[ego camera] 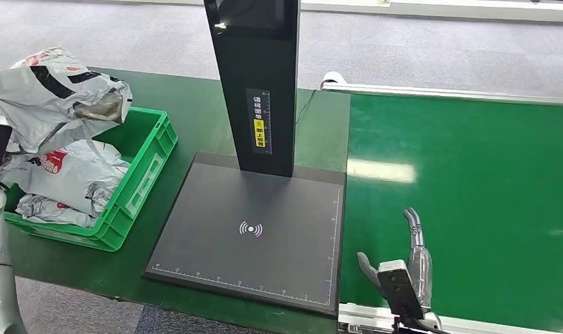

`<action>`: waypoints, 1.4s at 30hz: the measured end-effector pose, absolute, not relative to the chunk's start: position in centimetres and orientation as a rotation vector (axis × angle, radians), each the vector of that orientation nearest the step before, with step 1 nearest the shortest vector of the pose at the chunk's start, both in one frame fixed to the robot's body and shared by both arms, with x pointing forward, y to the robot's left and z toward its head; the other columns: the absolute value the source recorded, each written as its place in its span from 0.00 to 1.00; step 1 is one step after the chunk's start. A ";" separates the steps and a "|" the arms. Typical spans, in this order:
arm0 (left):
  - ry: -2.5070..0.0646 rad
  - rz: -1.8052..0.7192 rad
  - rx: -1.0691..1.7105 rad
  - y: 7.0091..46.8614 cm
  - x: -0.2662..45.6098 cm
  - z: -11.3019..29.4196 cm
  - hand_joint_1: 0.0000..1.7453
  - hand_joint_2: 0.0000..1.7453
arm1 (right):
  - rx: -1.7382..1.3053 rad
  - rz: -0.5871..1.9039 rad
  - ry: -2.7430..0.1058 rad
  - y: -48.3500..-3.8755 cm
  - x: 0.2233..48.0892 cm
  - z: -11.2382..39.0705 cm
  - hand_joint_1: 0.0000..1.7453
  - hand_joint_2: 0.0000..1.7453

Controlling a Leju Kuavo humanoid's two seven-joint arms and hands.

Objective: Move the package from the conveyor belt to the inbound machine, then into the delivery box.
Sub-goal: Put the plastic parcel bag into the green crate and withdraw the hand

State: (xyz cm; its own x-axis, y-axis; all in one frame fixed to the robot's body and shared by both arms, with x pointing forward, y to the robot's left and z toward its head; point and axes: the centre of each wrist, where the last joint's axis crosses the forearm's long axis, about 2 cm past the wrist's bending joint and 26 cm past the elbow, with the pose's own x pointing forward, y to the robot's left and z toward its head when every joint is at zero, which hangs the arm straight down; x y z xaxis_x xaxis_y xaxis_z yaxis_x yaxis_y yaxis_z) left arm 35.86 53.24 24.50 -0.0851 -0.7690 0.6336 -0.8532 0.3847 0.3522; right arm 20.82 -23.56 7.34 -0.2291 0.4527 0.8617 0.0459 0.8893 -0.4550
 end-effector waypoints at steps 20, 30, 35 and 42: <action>-1.643 0.012 1.410 53.2 38.0 21.3 1.00 1.00 | -0.361 0.411 -1.805 -22.9 21.9 7.9 0.00 1.00; -1.445 -0.008 1.388 53.2 39.0 19.6 0.96 1.00 | -0.335 0.426 -1.821 -22.4 22.4 8.0 0.00 1.00; -1.421 0.019 1.373 53.6 38.4 18.5 0.00 1.00 | -0.326 0.430 -1.824 -22.2 22.4 8.0 0.00 1.00; -1.421 0.064 1.325 54.3 37.9 17.9 0.00 1.00 | -0.334 0.430 -1.822 -22.5 22.4 7.9 0.00 1.00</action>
State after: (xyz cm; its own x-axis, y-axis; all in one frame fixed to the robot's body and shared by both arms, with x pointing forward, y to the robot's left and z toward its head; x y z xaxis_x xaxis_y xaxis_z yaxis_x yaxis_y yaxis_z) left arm 37.86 54.35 17.94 0.2694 -0.6493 0.7112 -0.7106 0.3645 0.6019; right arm 22.42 -22.45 7.93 -0.2840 0.4370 0.8535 0.0090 0.8913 -0.4534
